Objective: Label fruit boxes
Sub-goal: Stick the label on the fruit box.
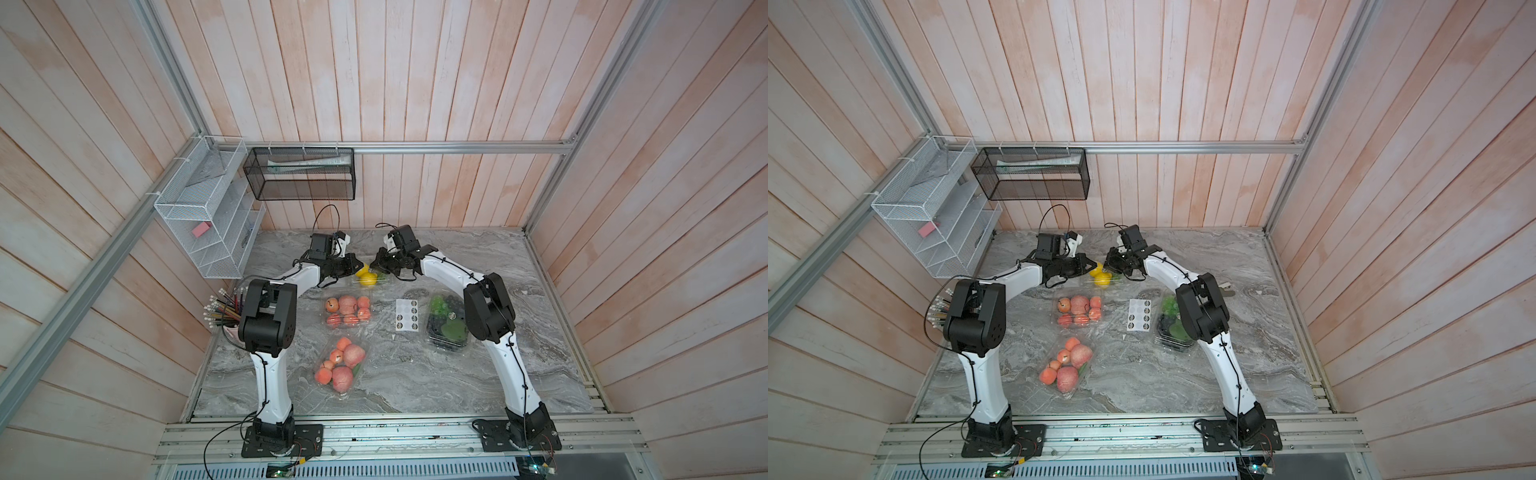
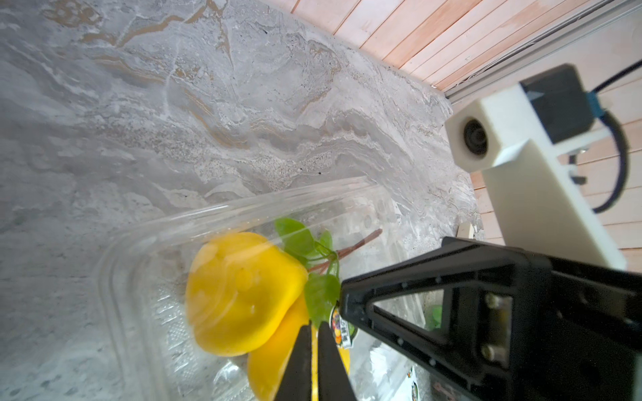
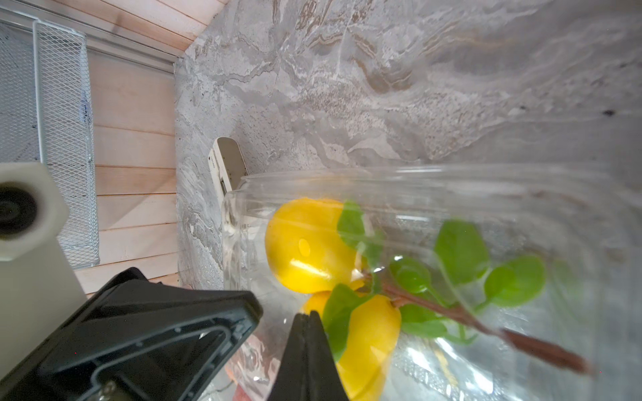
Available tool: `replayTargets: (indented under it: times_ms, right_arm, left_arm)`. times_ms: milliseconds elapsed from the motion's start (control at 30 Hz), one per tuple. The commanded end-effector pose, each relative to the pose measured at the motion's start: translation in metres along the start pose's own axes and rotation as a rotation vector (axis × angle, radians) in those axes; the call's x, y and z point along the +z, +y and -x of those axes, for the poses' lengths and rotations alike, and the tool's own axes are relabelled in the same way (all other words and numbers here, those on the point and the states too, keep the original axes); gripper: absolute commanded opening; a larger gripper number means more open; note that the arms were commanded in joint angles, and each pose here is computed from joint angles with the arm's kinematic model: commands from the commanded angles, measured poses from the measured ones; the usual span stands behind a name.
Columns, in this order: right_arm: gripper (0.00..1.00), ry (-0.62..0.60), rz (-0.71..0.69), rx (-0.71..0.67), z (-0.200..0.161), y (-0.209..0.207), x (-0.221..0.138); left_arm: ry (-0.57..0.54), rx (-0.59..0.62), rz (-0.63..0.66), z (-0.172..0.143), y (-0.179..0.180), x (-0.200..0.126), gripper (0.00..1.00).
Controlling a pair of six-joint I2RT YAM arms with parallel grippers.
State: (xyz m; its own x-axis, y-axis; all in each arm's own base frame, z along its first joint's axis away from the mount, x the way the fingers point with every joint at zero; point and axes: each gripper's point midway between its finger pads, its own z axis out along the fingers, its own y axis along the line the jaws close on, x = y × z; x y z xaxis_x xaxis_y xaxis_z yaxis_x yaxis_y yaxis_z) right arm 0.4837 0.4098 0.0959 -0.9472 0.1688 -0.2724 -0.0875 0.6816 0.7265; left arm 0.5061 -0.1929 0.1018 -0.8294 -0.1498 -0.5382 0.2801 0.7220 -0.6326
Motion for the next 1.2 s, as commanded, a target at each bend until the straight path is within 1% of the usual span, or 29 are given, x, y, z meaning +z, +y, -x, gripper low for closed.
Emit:
replayTargets:
  times_ms: [0, 367, 433, 633, 767, 900, 1167]
  right_arm:
    - [0.0, 0.045, -0.086, 0.0, -0.015, -0.02, 0.005]
    - [0.0, 0.044, -0.157, -0.035, -0.02, -0.024, -0.015]
    - [0.0, 0.033, -0.17, -0.056, -0.017, -0.02, -0.021]
    - [0.0, -0.029, -0.167, -0.165, 0.001, 0.013, -0.036]
    - [0.0, -0.03, -0.152, -0.171, 0.004, 0.02, -0.031]
    - [0.0, -0.003, -0.151, -0.167, 0.002, 0.019, -0.02]
    - [0.0, 0.042, -0.175, -0.16, -0.009, 0.007, -0.008]
  left_arm:
    - [0.005, -0.003, 0.03, -0.006, 0.009, 0.0, 0.09]
    - [0.026, -0.025, 0.059, -0.016, 0.024, 0.006, 0.09]
    - [0.023, -0.023, 0.059, -0.015, 0.025, 0.006, 0.09]
    - [0.021, -0.024, 0.051, -0.014, 0.022, 0.006, 0.09]
    - [0.021, -0.025, 0.048, -0.014, 0.021, 0.006, 0.09]
    - [0.019, -0.02, 0.046, -0.012, 0.021, 0.005, 0.09]
    - [0.025, -0.025, 0.049, -0.015, 0.023, 0.007, 0.09]
